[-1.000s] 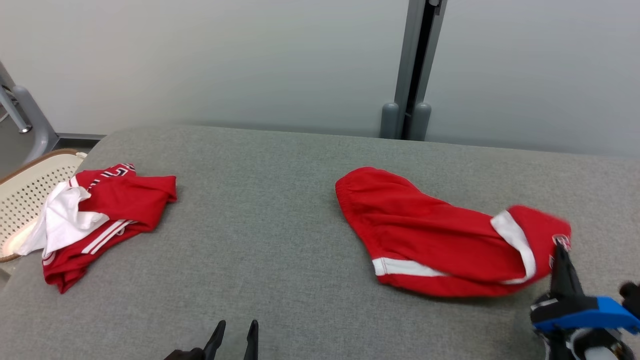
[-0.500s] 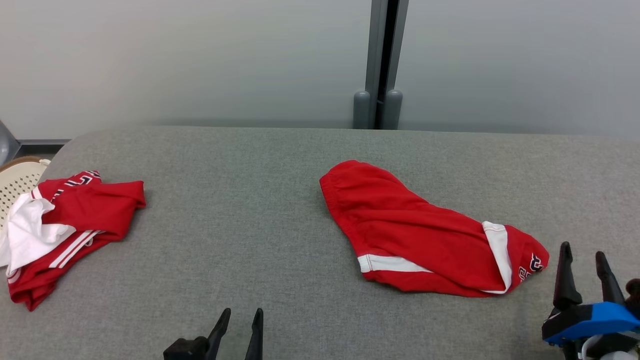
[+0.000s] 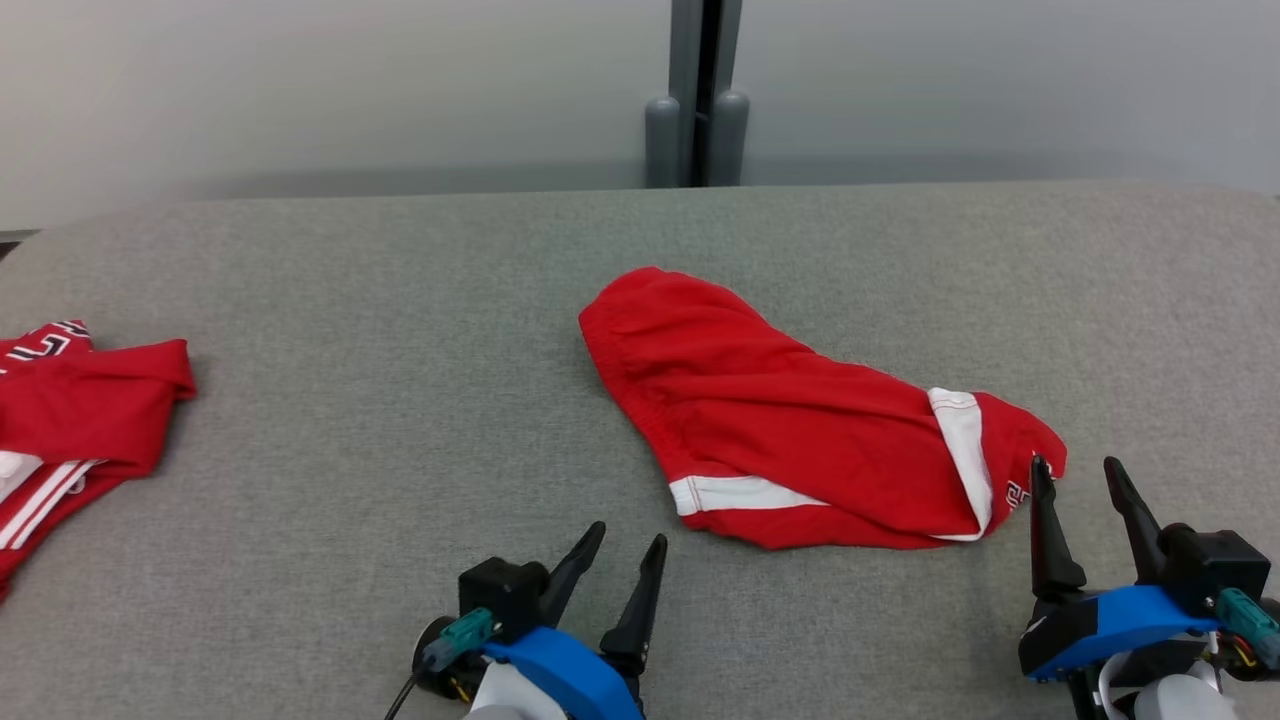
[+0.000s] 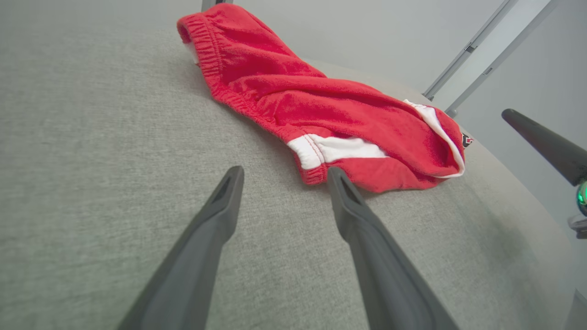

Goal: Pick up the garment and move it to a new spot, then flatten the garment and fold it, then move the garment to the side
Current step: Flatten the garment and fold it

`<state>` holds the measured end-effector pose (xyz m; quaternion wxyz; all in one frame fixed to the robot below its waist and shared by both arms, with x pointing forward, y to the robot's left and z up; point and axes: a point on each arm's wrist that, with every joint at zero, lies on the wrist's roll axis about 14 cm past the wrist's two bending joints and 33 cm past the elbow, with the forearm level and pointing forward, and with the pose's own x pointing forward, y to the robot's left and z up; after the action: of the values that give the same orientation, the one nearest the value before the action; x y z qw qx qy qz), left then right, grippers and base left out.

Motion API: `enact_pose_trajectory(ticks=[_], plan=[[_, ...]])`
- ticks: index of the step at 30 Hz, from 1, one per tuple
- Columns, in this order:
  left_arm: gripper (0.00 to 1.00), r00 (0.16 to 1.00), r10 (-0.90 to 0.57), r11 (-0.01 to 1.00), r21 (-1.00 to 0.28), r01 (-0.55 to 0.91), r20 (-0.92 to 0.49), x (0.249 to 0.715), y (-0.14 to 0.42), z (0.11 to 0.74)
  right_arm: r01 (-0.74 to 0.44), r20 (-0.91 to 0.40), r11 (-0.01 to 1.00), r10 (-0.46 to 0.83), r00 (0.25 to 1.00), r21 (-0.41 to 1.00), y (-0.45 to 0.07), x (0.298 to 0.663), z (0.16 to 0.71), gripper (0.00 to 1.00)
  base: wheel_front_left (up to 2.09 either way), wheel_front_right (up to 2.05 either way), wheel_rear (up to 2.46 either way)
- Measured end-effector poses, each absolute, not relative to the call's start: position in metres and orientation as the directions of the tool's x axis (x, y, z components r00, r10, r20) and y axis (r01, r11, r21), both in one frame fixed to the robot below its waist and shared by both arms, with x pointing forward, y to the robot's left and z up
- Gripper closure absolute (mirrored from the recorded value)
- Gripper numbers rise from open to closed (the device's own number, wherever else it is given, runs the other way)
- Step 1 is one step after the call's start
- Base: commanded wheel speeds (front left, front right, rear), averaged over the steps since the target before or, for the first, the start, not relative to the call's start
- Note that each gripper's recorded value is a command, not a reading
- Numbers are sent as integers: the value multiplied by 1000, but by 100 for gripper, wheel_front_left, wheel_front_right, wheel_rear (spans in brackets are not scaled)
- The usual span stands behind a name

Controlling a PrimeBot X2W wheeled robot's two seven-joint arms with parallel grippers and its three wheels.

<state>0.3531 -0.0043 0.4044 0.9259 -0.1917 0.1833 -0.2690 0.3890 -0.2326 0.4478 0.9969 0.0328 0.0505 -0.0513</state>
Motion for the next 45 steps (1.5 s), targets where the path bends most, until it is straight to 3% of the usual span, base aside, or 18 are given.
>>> enact_pose_trajectory(ticks=[10, 19, 20, 21, 32, 43, 44, 45], plan=[[0, 674, -672, 705, -544, 455, -307, 362, -46, 381, 159, -157, 986, -149, 976, 53, -250, 382, 430, 0, 0, 0, 0], [0, 656, -699, 680, -550, 484, -287, 375, -53, 386, 168, -163, 984, -157, 974, 54, -252, 383, 428, 0, 0, 0, 0], [57, 657, -699, 680, -548, 487, -284, 376, -52, 387, 167, -163, 985, -156, 974, 54, -252, 383, 428, 0, 0, 0, 0], [100, 659, -699, 679, -547, 489, -278, 377, -52, 389, 167, -163, 985, -156, 974, 54, -252, 383, 428, 0, 0, 0, 0], [100, 765, -606, 745, -491, 451, -216, 383, -11, 414, 105, -126, 991, -94, 988, 86, -230, 388, 440, 0, 0, 0, 0], [100, 901, -324, 893, -408, 191, -287, 359, 92, 396, 0, -90, 993, 10, 996, 114, -194, 380, 453, 0, 0, 0, 0], [89, 903, -308, 900, -400, 173, -301, 355, 97, 392, -10, -92, 993, 21, 996, 117, -190, 379, 452, 0, 0, 0, 0], [44, 904, -294, 905, -395, 159, -309, 351, 101, 389, -23, -92, 993, 34, 995, 117, -186, 378, 452, 0, 0, 0, 0]])
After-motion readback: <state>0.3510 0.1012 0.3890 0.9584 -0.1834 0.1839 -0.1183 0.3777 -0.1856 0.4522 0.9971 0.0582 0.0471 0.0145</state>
